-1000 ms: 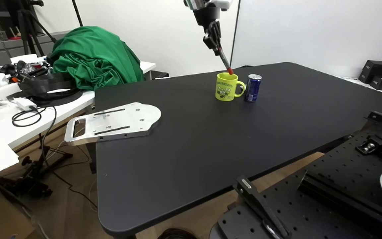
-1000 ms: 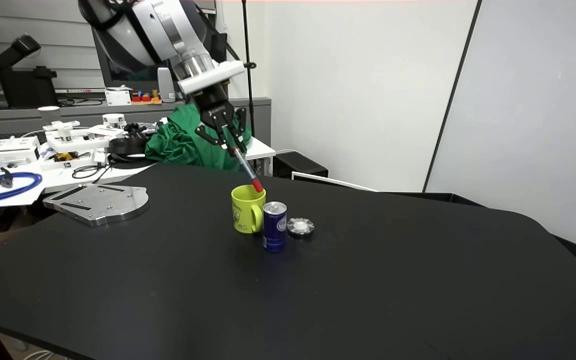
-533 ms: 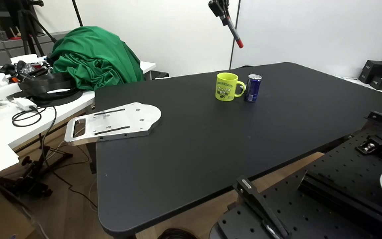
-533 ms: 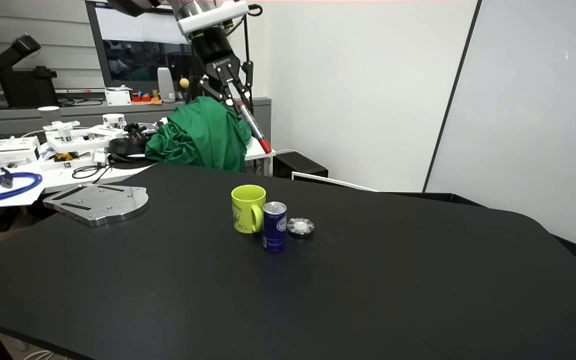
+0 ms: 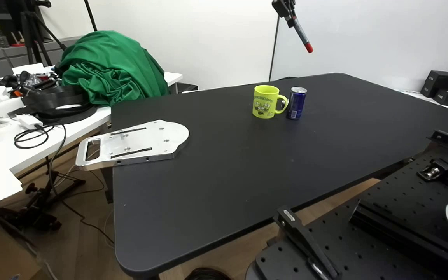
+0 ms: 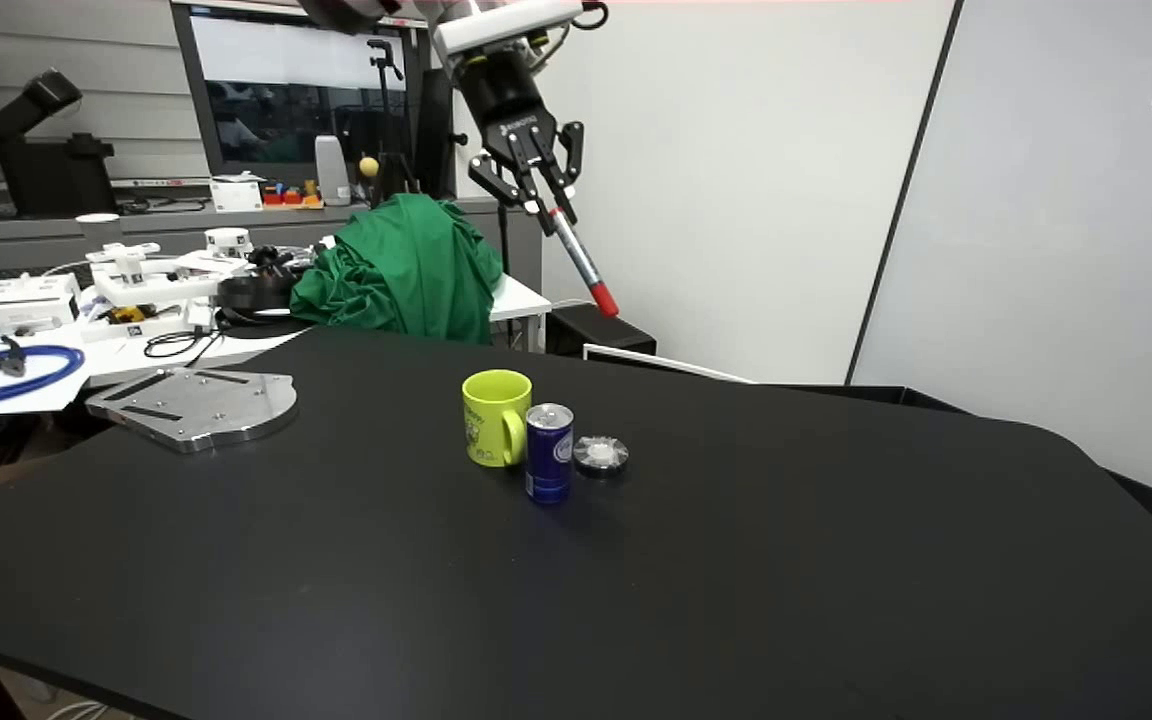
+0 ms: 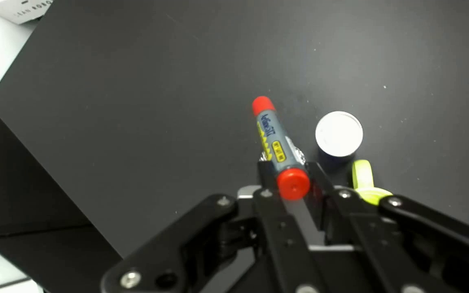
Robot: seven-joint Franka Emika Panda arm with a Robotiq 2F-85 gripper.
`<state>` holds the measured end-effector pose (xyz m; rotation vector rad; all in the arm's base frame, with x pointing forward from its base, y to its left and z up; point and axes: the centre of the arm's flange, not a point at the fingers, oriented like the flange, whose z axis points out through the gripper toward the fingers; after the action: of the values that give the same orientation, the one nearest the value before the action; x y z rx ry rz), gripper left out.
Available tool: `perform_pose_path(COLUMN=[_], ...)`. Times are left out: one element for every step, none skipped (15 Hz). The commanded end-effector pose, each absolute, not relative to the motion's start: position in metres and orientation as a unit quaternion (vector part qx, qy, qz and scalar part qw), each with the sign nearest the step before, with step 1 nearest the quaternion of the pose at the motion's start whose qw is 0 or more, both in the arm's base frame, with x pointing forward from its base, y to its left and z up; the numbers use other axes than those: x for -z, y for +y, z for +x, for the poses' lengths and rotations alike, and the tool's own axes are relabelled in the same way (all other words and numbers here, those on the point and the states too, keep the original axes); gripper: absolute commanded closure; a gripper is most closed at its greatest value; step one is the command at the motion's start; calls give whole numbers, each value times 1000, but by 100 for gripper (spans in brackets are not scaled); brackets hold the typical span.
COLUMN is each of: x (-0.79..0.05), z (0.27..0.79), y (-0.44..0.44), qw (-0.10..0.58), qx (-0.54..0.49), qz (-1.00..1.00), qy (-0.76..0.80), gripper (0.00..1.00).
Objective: Remove the marker from the mug cup and place it on the table
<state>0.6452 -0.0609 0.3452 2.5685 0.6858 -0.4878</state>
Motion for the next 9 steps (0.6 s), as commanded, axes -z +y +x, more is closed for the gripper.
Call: perform_pose_path(x=[-323, -314, -301, -289, -277, -263, -248, -234, -217], z=[650, 648, 645, 641, 637, 632, 627, 621, 613], y=[-120, -136, -154, -171, -186, -200, -213, -223, -234], qw=[217, 214, 211, 206, 198, 192, 185, 183, 179], qx=[204, 213, 224, 237, 249, 261, 273, 284, 295], qz=[929, 930, 930, 931, 931, 931, 930, 928, 927], qy=[219, 211, 200, 189, 179, 170, 163, 155, 148], gripper=[94, 94, 94, 94, 94, 94, 94, 94, 94])
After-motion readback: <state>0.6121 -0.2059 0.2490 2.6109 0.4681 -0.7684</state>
